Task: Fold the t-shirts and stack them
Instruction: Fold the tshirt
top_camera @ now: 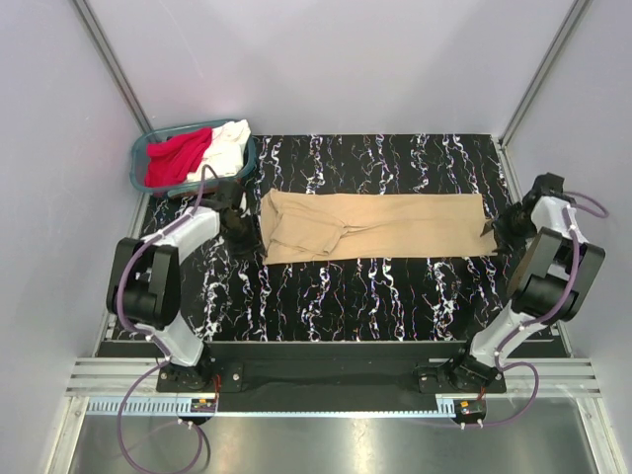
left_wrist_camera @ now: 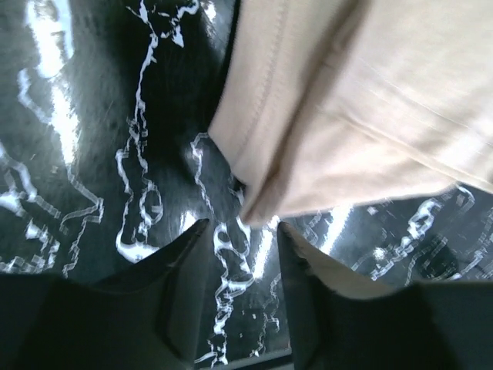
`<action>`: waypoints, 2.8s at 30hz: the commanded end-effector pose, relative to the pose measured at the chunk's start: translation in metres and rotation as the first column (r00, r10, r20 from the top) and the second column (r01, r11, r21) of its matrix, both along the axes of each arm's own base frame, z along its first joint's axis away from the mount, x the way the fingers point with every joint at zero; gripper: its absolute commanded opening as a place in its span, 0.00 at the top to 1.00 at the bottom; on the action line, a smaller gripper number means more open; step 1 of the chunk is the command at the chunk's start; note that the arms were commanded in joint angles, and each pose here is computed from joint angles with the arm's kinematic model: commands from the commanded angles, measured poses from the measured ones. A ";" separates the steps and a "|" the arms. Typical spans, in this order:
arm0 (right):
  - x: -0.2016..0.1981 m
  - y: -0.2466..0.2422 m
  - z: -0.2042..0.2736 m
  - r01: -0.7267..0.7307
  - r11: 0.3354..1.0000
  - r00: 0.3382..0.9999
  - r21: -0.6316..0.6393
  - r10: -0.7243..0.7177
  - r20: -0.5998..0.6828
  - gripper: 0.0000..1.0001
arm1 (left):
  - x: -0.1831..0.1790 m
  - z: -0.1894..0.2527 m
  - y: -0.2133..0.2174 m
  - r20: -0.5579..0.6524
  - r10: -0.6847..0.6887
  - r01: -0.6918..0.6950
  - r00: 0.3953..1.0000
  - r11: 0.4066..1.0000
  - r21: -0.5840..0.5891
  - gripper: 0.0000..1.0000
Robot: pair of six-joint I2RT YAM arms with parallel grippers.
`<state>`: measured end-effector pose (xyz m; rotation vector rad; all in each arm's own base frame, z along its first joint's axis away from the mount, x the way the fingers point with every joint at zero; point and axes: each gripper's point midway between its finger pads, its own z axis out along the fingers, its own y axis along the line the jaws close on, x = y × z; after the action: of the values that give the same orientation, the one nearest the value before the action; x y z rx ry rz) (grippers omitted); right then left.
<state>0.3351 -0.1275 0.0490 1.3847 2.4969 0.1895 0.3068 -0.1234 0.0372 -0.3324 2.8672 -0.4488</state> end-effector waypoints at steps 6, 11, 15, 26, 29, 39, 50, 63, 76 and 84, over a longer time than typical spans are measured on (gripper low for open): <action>0.059 0.175 0.098 -0.462 0.886 0.813 0.032 0.409 0.415 0.26 | 0.031 0.074 -0.024 0.189 -0.062 0.083 0.980 0.991 -0.108 0.46; 0.058 0.282 0.078 -0.672 0.727 0.680 0.140 0.530 0.507 0.26 | 0.052 0.074 -0.038 0.197 -0.078 0.110 0.977 0.982 -0.154 0.44; 0.059 0.328 0.064 -0.727 0.657 0.642 0.199 0.548 0.537 0.38 | 0.063 0.064 -0.045 0.168 -0.075 0.106 0.983 0.977 -0.186 0.45; 0.061 0.391 0.021 -0.715 0.603 0.684 0.355 0.496 0.535 0.47 | 0.055 0.045 -0.064 0.084 0.005 0.022 0.996 0.947 -0.321 0.53; 0.058 0.394 0.009 -0.690 0.610 0.714 0.389 0.488 0.503 0.47 | 0.049 0.036 -0.061 0.056 0.023 -0.005 0.998 0.950 -0.312 0.56; 0.070 0.404 -0.005 -0.685 0.603 0.718 0.410 0.461 0.521 0.55 | 0.039 0.026 -0.060 0.021 0.033 -0.025 0.999 0.951 -0.308 0.60; 0.079 0.405 -0.001 -0.684 0.613 0.714 0.394 0.453 0.534 0.69 | 0.026 0.003 -0.045 -0.029 0.032 -0.038 0.999 0.973 -0.228 0.64; 0.082 0.403 -0.001 -0.673 0.625 0.724 0.395 0.449 0.524 0.80 | 0.031 0.002 -0.035 -0.018 0.031 -0.034 0.999 0.981 -0.190 0.64; 0.098 0.384 -0.023 -0.687 0.645 0.706 0.335 0.483 0.518 1.00 | 0.029 -0.006 -0.015 -0.022 0.025 -0.028 0.999 0.990 -0.137 0.65; 0.066 0.379 -0.009 -0.735 0.583 0.672 0.346 0.556 0.488 0.67 | 0.026 0.038 -0.005 0.090 -0.005 0.013 0.996 0.995 -0.097 0.50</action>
<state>0.4132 0.2569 0.0200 0.4548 2.6014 1.2410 0.3250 -0.1370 0.0382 -0.3835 2.8695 -0.6297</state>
